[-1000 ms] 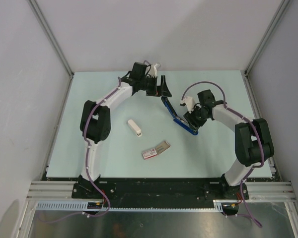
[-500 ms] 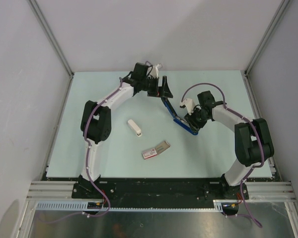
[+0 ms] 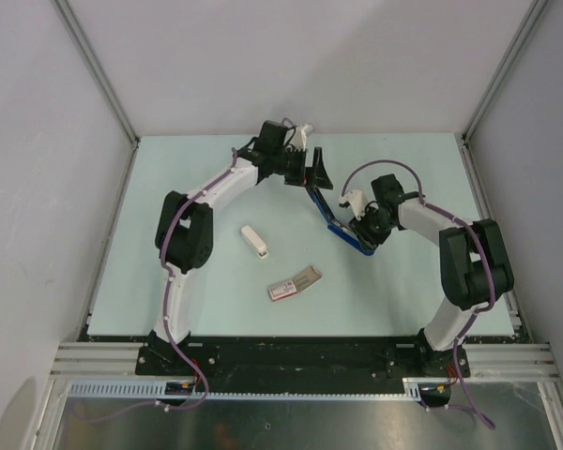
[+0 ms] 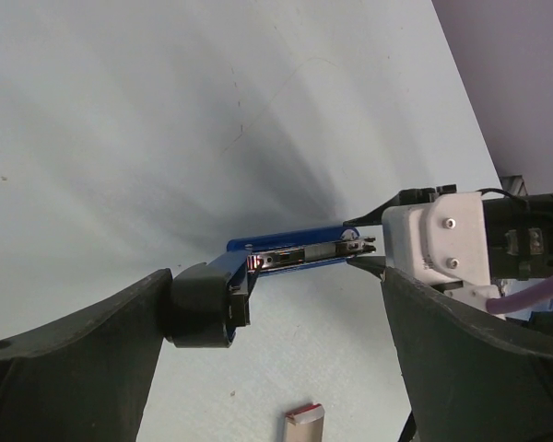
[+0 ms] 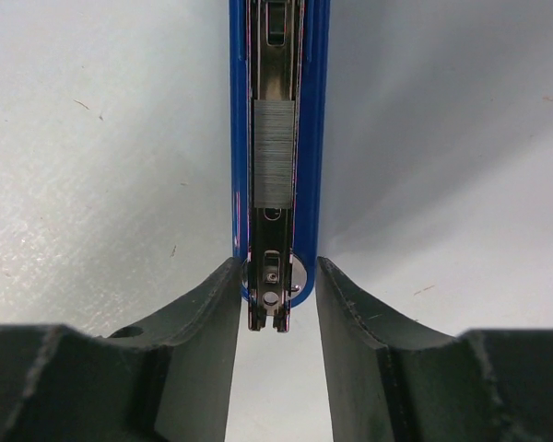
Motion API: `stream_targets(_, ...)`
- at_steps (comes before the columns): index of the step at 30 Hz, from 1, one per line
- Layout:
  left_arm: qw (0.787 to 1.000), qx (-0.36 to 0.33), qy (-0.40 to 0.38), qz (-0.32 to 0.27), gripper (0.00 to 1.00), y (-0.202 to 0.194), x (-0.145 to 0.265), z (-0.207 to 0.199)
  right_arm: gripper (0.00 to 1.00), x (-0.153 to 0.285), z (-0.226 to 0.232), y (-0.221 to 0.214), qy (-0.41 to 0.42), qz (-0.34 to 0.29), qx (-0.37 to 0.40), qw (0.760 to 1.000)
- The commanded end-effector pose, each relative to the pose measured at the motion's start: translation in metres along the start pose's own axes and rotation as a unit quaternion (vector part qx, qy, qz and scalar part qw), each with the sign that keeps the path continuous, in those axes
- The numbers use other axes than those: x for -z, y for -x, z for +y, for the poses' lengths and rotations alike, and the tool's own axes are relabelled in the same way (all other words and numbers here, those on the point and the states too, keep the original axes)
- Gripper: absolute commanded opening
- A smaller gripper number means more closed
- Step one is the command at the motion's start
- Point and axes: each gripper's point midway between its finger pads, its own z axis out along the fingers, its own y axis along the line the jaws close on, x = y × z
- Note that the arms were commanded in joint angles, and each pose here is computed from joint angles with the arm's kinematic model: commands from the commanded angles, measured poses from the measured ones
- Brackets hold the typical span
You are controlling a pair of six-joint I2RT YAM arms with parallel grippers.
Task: Load the staples into the stapler
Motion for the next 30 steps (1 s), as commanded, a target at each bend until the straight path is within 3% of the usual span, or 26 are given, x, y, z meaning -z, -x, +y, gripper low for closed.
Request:
stream_targets(1,0.999,-0.015,-0.026,-0.016,0.99,0.013,0.014,-0.033,0.41,-0.004,-0.003,-0.007,-0.004,0.010,0.003,1.000)
stream_targets(30,0.998,-0.028,-0.056,-0.016,0.99,0.013,0.017,-0.077,0.40,-0.009,-0.001,-0.010,0.004,0.014,0.000,1.000)
